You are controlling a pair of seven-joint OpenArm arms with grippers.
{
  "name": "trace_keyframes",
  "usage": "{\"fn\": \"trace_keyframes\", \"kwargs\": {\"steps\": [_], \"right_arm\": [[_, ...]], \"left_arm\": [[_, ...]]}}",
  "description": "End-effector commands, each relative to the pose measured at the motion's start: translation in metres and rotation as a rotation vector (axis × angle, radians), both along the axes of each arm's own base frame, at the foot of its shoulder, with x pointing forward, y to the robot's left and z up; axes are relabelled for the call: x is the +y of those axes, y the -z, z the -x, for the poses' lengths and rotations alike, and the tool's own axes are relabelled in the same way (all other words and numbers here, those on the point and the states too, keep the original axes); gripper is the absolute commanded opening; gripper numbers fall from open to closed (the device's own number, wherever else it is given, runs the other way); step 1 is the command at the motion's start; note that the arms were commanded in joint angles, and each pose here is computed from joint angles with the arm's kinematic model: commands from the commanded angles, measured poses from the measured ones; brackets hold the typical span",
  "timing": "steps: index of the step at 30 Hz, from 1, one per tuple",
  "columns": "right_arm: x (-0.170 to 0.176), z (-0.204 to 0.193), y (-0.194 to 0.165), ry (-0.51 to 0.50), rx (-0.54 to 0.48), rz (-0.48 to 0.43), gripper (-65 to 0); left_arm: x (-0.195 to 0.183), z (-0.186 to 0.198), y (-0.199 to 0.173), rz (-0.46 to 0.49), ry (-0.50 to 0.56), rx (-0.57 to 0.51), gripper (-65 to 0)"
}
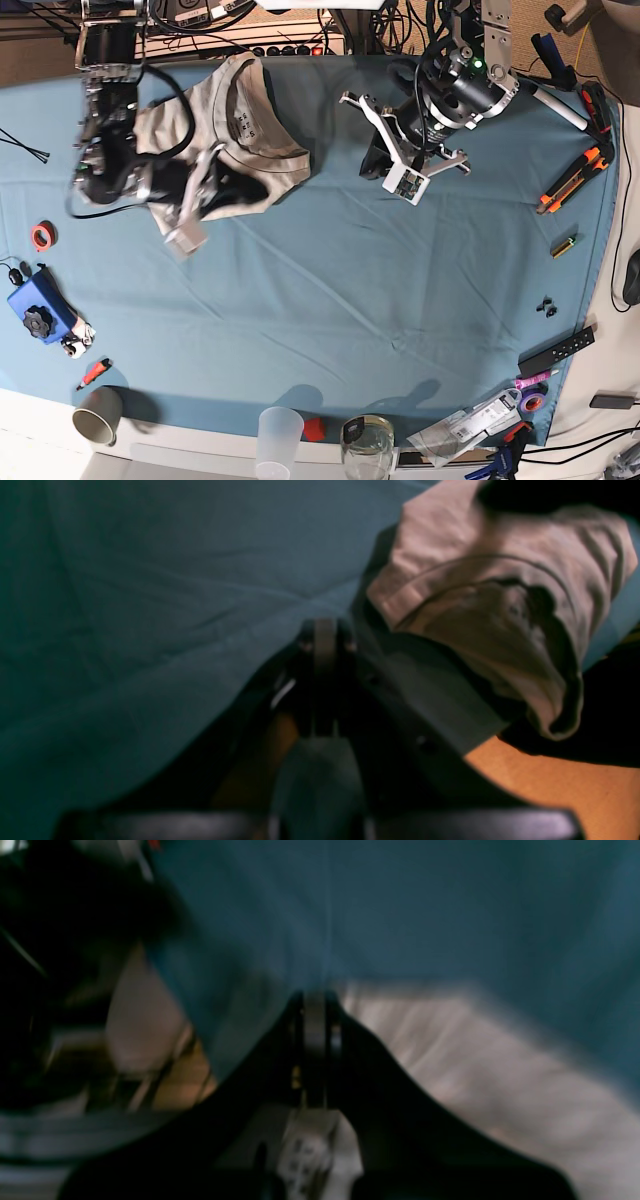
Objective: Fold the T-shirt properly
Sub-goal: 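Fold the held shirt over onto itself with the right gripper and release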
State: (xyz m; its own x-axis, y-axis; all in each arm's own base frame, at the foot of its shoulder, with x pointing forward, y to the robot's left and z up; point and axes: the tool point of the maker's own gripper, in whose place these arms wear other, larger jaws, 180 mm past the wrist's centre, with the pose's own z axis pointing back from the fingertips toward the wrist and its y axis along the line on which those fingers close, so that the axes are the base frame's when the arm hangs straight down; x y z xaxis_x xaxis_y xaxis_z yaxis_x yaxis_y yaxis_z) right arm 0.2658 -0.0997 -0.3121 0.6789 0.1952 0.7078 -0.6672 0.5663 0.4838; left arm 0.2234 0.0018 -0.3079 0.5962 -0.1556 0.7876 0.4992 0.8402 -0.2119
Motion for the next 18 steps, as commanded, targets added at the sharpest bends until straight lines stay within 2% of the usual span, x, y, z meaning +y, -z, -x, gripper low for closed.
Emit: {"fn": "trace_keyframes", "kwargs": {"steps": [1, 6, 11, 15, 18], "right_arm": [[-0.014, -0.003, -0.004, 0.023, -0.017, 0.021, -65.0], [-0.047, 0.018, 0.014, 0.073, 0.051, 0.093, -65.0], [-0.077, 0.050, 0.058, 0.083, 0.159, 0.310, -65.0], [-0.088, 0.047, 0.065, 0.112, 0.141, 0.375, -65.0], [-0.089, 0.045, 0.063, 0.110, 0.132, 0.378, -65.0]], "left_arm": [[-0.001, -0.001, -0.009, 0.021, -0.003, -0.032, -65.0], [0.002, 0.000, -0.005, -0.006, -0.009, -0.027, -65.0], [0.002, 0.000, -0.005, -0.007, -0.010, -0.027, -65.0], [0.005, -0.001, -0.004, -0.027, -0.015, -0.029, -65.0], [0.023, -0.005, 0.004, -0.124, -0.074, -0.026, -65.0]]}}
